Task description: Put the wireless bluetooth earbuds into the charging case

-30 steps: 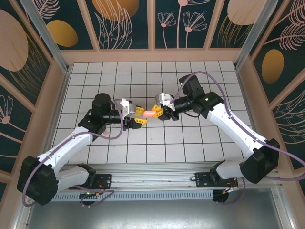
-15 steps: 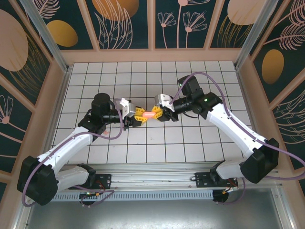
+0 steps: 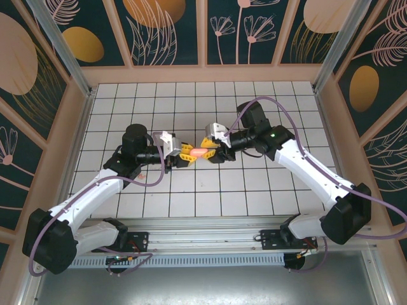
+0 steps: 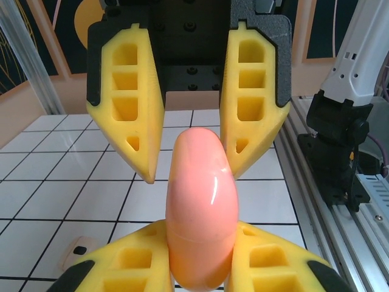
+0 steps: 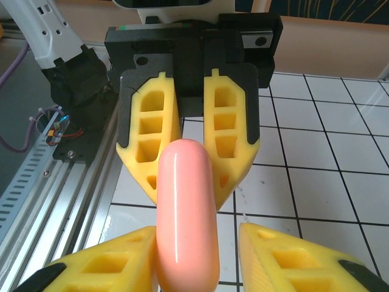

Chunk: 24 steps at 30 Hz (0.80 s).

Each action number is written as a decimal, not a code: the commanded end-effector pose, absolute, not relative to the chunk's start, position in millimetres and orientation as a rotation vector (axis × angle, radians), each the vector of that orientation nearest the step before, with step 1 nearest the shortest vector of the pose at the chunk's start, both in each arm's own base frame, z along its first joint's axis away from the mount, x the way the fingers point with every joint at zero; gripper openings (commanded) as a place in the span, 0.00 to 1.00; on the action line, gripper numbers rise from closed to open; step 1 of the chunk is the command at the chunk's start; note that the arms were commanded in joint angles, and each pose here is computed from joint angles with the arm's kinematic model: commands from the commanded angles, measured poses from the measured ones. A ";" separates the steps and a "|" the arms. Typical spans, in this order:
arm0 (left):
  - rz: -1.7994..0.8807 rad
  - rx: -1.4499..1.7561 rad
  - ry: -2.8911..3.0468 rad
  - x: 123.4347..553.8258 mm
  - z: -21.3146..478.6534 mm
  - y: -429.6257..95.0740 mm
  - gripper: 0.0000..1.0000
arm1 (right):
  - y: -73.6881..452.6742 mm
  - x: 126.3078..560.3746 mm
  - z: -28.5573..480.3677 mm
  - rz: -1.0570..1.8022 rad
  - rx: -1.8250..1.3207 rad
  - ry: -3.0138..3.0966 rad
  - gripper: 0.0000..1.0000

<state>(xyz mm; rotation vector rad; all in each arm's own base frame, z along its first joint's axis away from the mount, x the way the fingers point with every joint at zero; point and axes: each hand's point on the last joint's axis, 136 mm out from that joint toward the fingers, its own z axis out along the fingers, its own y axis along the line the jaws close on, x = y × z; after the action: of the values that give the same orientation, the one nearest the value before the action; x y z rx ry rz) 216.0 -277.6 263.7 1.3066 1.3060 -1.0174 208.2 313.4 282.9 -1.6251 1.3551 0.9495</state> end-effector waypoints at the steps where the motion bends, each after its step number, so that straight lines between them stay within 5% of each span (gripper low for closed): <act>1: -1.003 1.341 1.261 209.8 273.0 -278.3 0.18 | 311.0 213.4 303.1 0.914 -1.567 1.299 0.38; 18: -1.021 1.305 1.278 213.7 269.1 -279.3 0.15 | 300.8 233.6 306.0 0.890 -1.449 1.364 0.37; 24: -1.071 1.247 1.296 222.0 266.8 -277.6 0.14 | 301.0 229.1 321.0 0.968 -1.398 1.342 0.46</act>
<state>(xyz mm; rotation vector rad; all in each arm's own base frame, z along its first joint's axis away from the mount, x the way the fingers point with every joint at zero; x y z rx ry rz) 220.7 -277.6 262.4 1.2730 1.3270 -1.0253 235.4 301.3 301.1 -1.4359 1.4006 0.9230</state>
